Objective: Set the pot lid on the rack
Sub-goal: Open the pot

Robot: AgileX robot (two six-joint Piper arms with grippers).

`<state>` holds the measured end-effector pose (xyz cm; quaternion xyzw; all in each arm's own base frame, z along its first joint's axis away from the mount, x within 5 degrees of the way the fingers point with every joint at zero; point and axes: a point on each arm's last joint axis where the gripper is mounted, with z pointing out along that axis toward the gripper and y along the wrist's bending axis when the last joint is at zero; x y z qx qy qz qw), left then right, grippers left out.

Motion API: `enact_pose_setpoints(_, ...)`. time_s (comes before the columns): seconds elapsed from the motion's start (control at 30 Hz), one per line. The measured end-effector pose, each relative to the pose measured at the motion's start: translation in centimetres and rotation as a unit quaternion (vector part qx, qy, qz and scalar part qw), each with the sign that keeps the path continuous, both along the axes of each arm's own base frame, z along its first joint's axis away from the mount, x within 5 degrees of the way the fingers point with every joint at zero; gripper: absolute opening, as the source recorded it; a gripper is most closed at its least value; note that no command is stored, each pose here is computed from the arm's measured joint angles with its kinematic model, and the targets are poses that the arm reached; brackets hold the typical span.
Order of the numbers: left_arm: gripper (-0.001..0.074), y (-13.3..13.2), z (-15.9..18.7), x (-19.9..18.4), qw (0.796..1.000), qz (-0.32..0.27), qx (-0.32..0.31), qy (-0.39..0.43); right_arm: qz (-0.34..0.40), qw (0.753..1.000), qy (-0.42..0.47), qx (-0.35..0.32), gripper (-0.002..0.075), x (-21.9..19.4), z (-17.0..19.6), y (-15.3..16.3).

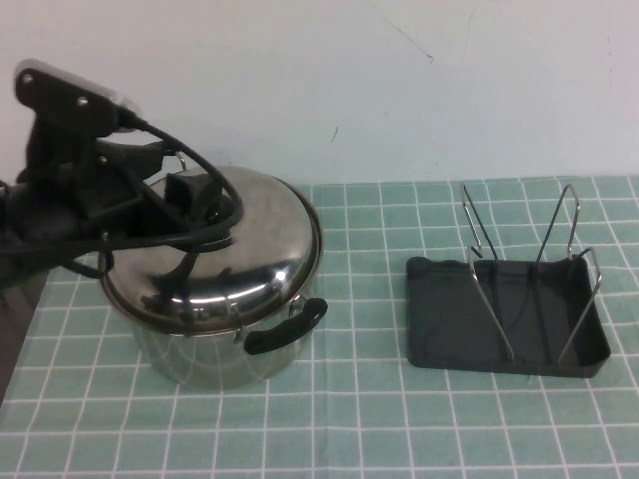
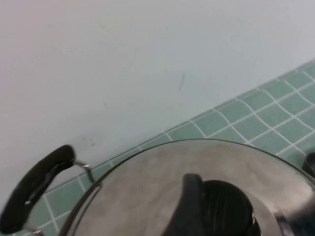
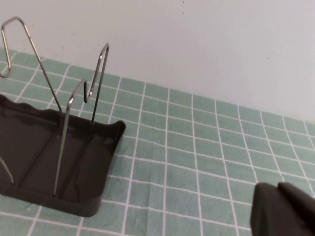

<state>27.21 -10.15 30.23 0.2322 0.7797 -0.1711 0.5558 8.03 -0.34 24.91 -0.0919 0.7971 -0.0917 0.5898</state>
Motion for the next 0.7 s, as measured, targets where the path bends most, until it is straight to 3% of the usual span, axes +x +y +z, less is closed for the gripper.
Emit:
enact_pose_setpoints(0.07,0.0541,-0.9,-0.7,1.2,1.000,-0.013,0.011,0.008,0.000,1.000,-0.001,0.000,-0.0001,0.0,0.0,0.0)
enact_pose_setpoints(0.2,0.0574,-1.5,-1.9,3.4,0.999,-0.005,0.017,0.028,0.000,1.000,-0.001,0.000,-0.0002,0.0,0.0,0.0)
enact_pose_setpoints(0.6,0.0578,-1.9,-4.2,5.5,0.997,0.019,0.003,0.076,0.000,1.000,-0.001,0.001,-0.0002,0.0,0.0,0.0)
enact_pose_setpoints(0.7,0.0541,-2.1,-4.6,5.6,0.996,0.011,0.000,0.083,0.000,1.000,-0.001,0.001,-0.0002,0.0,0.0,0.0)
